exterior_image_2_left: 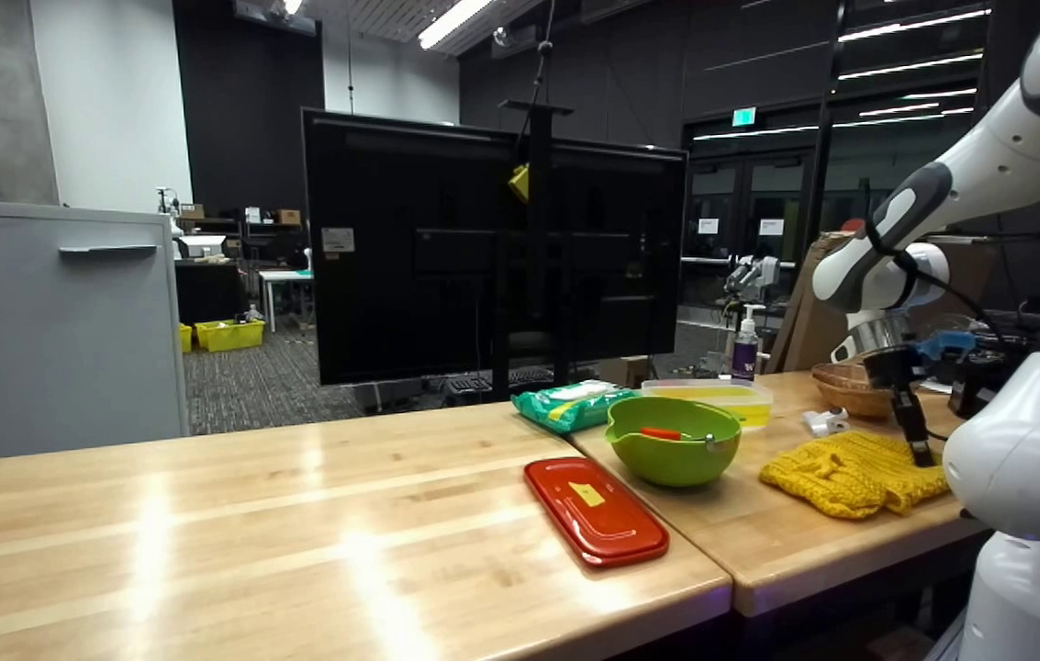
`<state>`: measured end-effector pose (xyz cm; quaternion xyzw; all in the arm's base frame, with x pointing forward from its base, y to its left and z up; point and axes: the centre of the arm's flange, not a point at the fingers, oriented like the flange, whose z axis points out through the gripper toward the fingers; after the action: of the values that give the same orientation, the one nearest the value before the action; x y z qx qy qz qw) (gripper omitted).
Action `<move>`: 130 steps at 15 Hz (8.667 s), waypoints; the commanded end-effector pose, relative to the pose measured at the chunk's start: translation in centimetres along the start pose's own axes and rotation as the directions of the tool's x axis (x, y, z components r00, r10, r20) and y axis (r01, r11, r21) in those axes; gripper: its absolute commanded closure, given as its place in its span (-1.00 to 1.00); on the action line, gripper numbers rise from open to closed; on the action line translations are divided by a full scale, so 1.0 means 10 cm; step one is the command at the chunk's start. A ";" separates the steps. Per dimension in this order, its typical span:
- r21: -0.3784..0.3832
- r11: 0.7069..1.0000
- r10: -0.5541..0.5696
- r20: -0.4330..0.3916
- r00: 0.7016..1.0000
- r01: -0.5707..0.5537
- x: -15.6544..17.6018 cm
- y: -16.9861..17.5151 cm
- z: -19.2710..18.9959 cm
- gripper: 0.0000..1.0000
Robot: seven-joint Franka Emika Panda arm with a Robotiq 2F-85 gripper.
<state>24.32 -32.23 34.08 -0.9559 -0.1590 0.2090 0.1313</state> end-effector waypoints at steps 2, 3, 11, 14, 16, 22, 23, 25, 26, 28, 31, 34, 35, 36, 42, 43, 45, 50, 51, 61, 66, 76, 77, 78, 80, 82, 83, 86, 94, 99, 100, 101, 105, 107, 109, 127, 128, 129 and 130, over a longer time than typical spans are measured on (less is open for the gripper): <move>-0.085 0.996 0.038 -0.002 0.999 -0.038 -0.05 -0.05 -0.20 0.98; -0.107 0.993 0.049 0.001 0.999 -0.049 -0.05 -0.08 -0.26 0.99; -0.335 0.927 0.200 0.059 0.978 -0.169 -0.05 -0.36 -0.60 0.99; -0.422 0.880 0.270 0.069 0.960 -0.217 -0.04 -0.49 -0.68 0.99; -0.478 0.845 0.313 0.080 0.947 -0.239 -0.03 -0.59 -0.71 0.99; -0.652 0.710 0.442 0.119 0.889 -0.266 0.14 -0.95 -0.64 0.99; -0.668 0.697 0.450 0.124 0.884 -0.261 0.17 -1.00 -0.62 0.99; -0.689 0.679 0.458 0.129 0.880 -0.253 0.23 -1.15 -0.59 0.99; -0.697 0.673 0.461 0.134 0.877 -0.248 0.26 -1.22 -0.58 0.99; -0.714 0.658 0.473 0.143 0.869 -0.240 0.31 -1.38 -0.53 0.99; -0.743 0.634 0.484 0.163 0.860 -0.215 0.39 -1.59 -0.44 0.99; -0.766 0.618 0.480 0.188 0.857 -0.178 0.48 -1.78 -0.35 0.99; -0.775 0.610 0.479 0.197 0.855 -0.163 0.51 -1.84 -0.31 0.99; -0.785 0.602 0.478 0.205 0.854 -0.149 0.54 -1.89 -0.28 0.99; -0.833 0.550 0.478 0.252 0.842 -0.063 0.77 -2.12 -0.10 0.99; -0.839 0.542 0.476 0.257 0.841 -0.051 0.80 -2.15 -0.07 0.99; -0.848 0.530 0.471 0.270 0.840 -0.025 0.85 -2.22 -0.02 0.99; -0.852 0.521 0.438 0.305 0.846 0.037 1.02 -2.36 0.08 0.99; -0.849 0.526 0.429 0.314 0.847 0.049 1.05 -2.39 0.10 0.99; -0.812 0.574 0.407 0.393 0.825 0.104 1.12 -2.49 0.45 0.99; -0.791 0.598 0.398 0.429 0.811 0.125 1.19 -2.61 0.66 0.99; -0.750 0.632 0.361 0.505 0.784 0.192 1.42 -2.79 1.01 0.99; -0.743 0.639 0.355 0.512 0.782 0.197 1.43 -2.79 1.03 0.99; -0.737 0.646 0.351 0.517 0.781 0.198 1.45 -2.79 1.05 0.99; -0.731 0.652 0.344 0.522 0.781 0.201 1.45 -2.77 1.07 0.99; -0.728 0.655 0.338 0.520 0.784 0.200 1.46 -2.76 1.07 0.43; -0.726 0.658 0.334 0.518 0.788 0.199 1.45 -2.75 1.05 0.32; -0.725 0.661 0.331 0.513 0.792 0.193 1.44 -2.73 1.02 -0.05; -0.701 0.689 0.298 0.504 0.811 0.183 1.37 -2.73 0.87 -1.00; -0.590 0.783 0.180 0.520 0.835 0.198 1.34 -2.82 0.62 -1.00; -0.578 0.792 0.167 0.516 0.840 0.197 1.33 -2.82 0.58 -1.00; -0.567 0.800 0.155 0.508 0.847 0.194 1.32 -2.82 0.55 -1.00; -0.545 0.821 0.129 0.469 0.874 0.172 1.27 -2.77 0.34 -1.00; -0.532 0.833 0.121 0.441 0.890 0.151 1.23 -2.70 0.20 -1.00; -0.514 0.848 0.106 0.404 0.909 0.130 1.19 -2.63 0.03 -1.00; -0.238 0.971 -0.040 -0.112 0.993 0.012 0.45 -1.65 -1.59 -1.00; -0.239 0.971 -0.031 -0.140 0.990 -0.003 0.43 -1.63 -1.66 -1.00; -0.239 0.971 -0.019 -0.169 0.985 -0.022 0.42 -1.59 -1.73 -1.00; -0.241 0.970 -0.010 -0.197 0.980 -0.038 0.41 -1.56 -1.81 -1.00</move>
<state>30.85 -18.47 51.73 -0.9753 -0.1795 0.1272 0.0209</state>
